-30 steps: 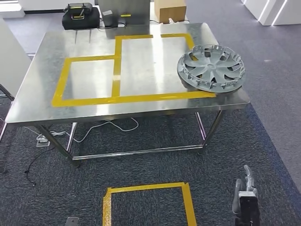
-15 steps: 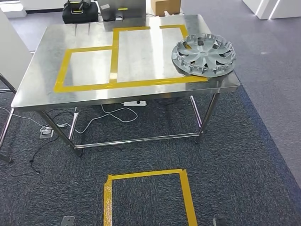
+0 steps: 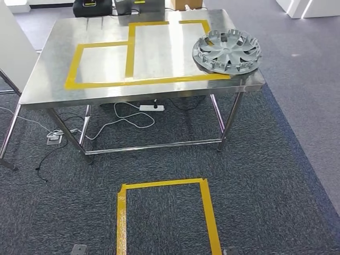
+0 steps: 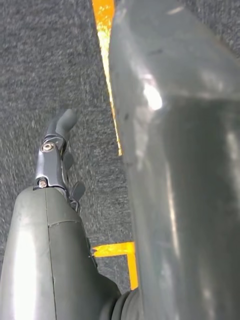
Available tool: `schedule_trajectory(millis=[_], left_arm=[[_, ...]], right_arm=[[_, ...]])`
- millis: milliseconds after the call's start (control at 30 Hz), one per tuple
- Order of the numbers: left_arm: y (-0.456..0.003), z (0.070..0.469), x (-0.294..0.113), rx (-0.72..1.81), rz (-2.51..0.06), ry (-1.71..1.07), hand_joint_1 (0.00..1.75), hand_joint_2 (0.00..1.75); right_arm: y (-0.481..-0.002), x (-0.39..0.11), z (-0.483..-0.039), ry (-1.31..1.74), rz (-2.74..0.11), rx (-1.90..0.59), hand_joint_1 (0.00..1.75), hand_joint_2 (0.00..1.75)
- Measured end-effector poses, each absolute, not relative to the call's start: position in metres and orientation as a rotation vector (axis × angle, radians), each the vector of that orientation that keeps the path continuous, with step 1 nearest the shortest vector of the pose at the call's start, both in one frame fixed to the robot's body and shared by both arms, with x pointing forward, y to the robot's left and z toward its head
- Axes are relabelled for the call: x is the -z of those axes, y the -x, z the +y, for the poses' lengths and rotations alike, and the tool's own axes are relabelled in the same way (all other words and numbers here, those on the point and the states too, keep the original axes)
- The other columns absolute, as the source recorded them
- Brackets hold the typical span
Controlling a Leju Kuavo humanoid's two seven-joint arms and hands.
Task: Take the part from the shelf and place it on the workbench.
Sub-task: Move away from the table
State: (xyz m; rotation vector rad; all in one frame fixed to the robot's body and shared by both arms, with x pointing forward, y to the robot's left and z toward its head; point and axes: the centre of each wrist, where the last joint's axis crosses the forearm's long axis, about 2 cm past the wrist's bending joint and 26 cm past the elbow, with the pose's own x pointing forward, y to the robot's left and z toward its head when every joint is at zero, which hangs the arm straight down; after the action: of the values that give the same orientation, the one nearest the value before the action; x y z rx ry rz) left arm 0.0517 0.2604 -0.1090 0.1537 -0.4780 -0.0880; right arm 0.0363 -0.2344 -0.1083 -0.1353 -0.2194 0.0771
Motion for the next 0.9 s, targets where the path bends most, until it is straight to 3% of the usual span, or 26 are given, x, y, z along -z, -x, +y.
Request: schedule_trajectory(millis=[900], left_arm=[[-0.0471, 0.2653, 0.1099, 0.114, -0.42, -0.155, 0.0, 0.0]], right_arm=[[-0.0387, 0.1087, -0.2366, 0.067, -0.204, -0.082, 0.0, 0.0]])
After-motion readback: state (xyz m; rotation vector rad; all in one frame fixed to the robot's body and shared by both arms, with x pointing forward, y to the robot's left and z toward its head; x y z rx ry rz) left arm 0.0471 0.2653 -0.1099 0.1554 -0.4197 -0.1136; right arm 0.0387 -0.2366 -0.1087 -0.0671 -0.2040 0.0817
